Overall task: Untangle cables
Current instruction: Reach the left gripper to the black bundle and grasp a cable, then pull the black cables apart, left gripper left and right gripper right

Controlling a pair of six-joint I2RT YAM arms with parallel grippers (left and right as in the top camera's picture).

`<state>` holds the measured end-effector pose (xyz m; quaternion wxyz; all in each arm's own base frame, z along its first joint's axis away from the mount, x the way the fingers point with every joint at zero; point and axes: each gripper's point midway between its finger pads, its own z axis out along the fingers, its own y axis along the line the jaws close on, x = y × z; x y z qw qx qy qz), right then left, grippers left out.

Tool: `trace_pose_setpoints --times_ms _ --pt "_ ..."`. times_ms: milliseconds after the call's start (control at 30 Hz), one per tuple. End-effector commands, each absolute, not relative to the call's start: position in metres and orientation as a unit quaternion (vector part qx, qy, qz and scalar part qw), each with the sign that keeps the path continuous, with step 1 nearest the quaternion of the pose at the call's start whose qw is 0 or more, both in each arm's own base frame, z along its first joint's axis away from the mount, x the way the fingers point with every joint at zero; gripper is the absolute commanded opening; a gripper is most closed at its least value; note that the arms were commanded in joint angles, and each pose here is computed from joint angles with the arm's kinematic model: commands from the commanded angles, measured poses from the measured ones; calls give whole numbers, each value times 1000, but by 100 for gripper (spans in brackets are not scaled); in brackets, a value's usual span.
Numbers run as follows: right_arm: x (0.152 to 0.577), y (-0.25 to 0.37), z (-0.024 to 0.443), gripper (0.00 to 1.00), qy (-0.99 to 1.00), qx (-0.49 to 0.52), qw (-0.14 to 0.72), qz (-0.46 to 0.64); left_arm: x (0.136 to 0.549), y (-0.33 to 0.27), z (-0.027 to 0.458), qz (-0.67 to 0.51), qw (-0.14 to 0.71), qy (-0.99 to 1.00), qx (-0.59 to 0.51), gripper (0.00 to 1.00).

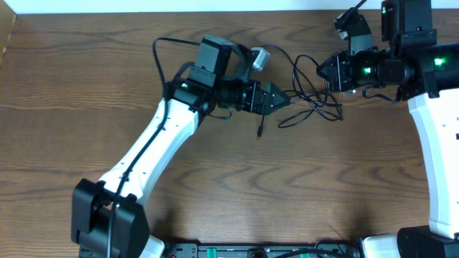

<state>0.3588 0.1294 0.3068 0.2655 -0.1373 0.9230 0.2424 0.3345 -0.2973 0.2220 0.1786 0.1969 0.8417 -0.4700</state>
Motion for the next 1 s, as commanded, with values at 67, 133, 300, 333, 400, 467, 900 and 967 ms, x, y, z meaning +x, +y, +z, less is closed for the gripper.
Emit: trace_pose_setpoints --times_ms 67,133,300,333,400,467,900,967 --pt "358 133 312 1 917 -147 270 252 320 -315 205 -469 166 830 252 85" --pt "358 133 312 1 917 -147 270 252 321 -319 196 -448 177 833 271 86" --pt "358 133 312 1 917 -147 271 252 324 -325 181 -379 215 845 310 85" --pt "358 133 312 1 917 -147 271 252 324 -326 178 -367 221 847 314 85" --pt "358 133 313 1 917 -147 272 252 327 -327 173 -337 233 856 316 85" --pt "358 133 313 1 917 -147 272 252 331 -325 168 -302 247 866 314 85" --pt "371 96 299 1 945 -84 279 150 354 -260 186 -204 285 907 235 7" --pt "375 80 296 1 952 -50 281 109 357 -237 204 -199 299 909 213 7"
